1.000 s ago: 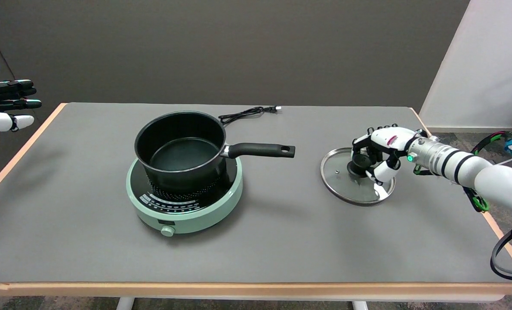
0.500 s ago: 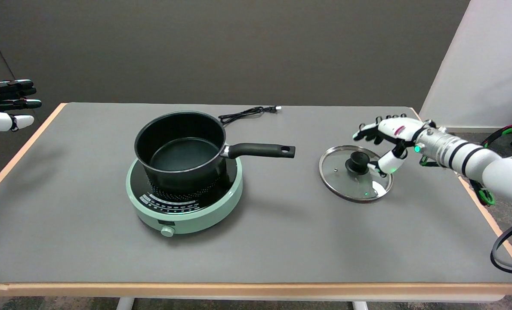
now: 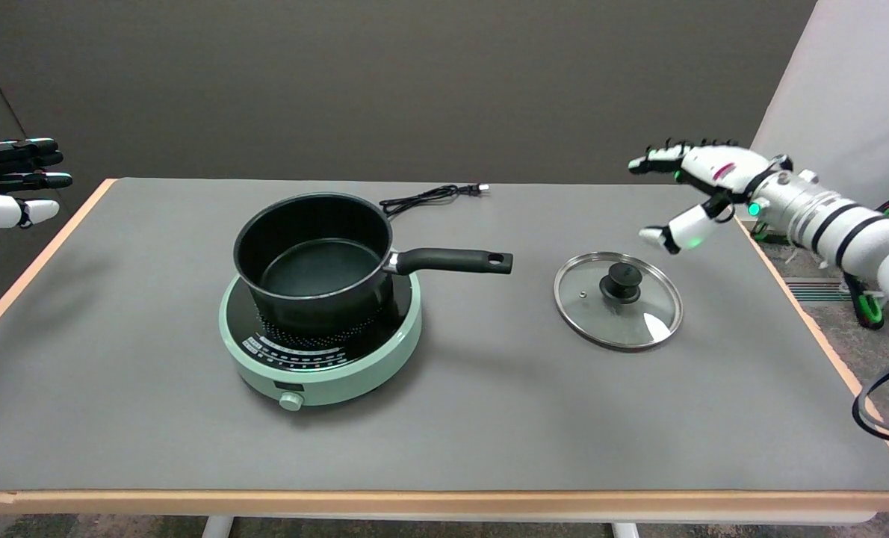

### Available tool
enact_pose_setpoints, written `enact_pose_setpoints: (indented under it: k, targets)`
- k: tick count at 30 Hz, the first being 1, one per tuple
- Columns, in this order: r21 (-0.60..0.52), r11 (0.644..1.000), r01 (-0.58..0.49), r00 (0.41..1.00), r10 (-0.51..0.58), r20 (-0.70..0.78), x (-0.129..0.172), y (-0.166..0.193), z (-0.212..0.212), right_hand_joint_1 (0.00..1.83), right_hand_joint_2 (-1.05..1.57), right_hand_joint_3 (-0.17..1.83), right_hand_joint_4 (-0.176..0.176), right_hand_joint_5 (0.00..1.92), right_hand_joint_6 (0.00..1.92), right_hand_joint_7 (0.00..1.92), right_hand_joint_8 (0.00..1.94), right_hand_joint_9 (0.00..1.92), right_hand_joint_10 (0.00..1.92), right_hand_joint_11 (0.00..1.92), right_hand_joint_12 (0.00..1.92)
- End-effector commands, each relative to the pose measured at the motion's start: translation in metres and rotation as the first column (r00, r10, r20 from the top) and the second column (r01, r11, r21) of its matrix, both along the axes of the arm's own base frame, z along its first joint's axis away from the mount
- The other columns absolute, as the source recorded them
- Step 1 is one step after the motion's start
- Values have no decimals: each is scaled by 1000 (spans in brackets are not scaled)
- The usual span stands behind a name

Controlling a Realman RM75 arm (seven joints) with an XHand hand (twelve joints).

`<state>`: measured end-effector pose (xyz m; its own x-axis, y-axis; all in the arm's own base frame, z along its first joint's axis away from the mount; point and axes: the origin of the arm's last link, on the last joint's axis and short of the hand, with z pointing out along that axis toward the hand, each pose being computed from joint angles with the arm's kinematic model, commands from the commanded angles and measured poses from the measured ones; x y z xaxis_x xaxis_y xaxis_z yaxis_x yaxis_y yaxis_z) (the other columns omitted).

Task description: Place the pot lid onto the table.

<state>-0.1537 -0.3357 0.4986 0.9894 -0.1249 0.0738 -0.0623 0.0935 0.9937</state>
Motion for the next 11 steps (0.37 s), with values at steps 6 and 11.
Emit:
enact_pose_setpoints:
  k: [6, 11]
  targets:
    - [90, 946, -311, 946, 300, 119, 85, 17, -47, 707, 378, 907, 122, 343, 163, 245, 156, 281, 232, 354, 797]
    - [128, 912, -389, 915, 368, 164, 97, 20, -73, 697, 383, 913, 124, 363, 159, 283, 137, 300, 268, 366, 815]
